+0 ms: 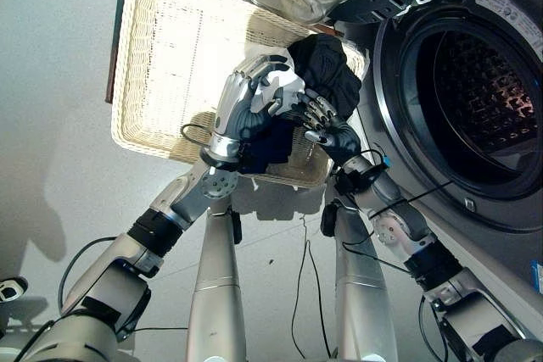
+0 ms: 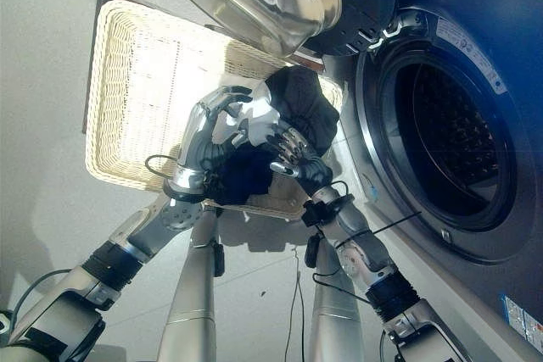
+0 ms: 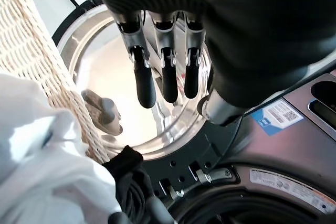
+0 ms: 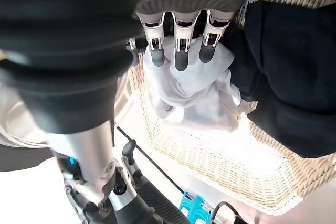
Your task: Put the clothes into the washing machine.
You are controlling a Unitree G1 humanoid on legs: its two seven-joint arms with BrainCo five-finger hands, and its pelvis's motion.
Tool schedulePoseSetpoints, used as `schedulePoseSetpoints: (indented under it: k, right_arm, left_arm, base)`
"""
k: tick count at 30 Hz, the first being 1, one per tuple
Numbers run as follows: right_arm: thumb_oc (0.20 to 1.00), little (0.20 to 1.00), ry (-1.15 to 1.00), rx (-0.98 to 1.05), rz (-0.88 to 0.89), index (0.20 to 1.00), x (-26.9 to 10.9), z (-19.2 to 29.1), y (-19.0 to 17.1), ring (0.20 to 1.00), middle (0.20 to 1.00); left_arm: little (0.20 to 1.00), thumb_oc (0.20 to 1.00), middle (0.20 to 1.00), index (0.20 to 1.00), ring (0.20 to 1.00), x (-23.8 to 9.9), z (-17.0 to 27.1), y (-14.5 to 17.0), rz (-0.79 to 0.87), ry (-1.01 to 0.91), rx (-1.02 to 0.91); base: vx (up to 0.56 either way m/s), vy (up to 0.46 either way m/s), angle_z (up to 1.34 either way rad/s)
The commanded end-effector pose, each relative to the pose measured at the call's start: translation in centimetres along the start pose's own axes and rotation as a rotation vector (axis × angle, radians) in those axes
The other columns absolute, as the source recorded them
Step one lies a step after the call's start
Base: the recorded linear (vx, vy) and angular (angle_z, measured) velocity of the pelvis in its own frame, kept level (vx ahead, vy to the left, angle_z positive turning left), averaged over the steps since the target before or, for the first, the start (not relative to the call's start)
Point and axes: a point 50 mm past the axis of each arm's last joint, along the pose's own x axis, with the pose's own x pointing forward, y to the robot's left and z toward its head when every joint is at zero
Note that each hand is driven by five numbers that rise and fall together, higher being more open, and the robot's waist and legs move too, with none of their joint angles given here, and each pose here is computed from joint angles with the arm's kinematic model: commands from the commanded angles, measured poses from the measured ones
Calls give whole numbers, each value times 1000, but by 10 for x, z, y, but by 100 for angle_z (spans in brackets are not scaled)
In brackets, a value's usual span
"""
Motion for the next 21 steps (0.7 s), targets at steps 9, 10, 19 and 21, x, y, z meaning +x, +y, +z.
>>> schedulePoseSetpoints:
  k: [9, 10, 19, 21]
  right_arm:
    - [1000, 1000, -271, -96, -64, 1000, -5, 38, 4, 1000, 1000]
    - [1000, 1000, -275, -97, -66, 1000, -5, 39, 4, 1000, 1000]
    - [1000, 1000, -290, -102, -73, 1000, -1, 44, 9, 1000, 1000]
    - [1000, 1000, -284, -102, -68, 1000, 0, 42, 11, 1000, 1000]
  left_arm:
    - [1000, 1000, 1000, 1000, 1000, 5, -4, 23, 329, 9, 255]
    - [1000, 1000, 1000, 1000, 1000, 5, -6, 24, 339, 12, 282]
    - [1000, 1000, 1000, 1000, 1000, 8, -19, 34, 469, -4, 528]
    - [1000, 1000, 1000, 1000, 1000, 8, -23, 29, 426, 34, 530]
  base:
    - [0, 0, 0]
    - [0, 0, 0]
    - [0, 0, 0]
    - [0, 0, 0]
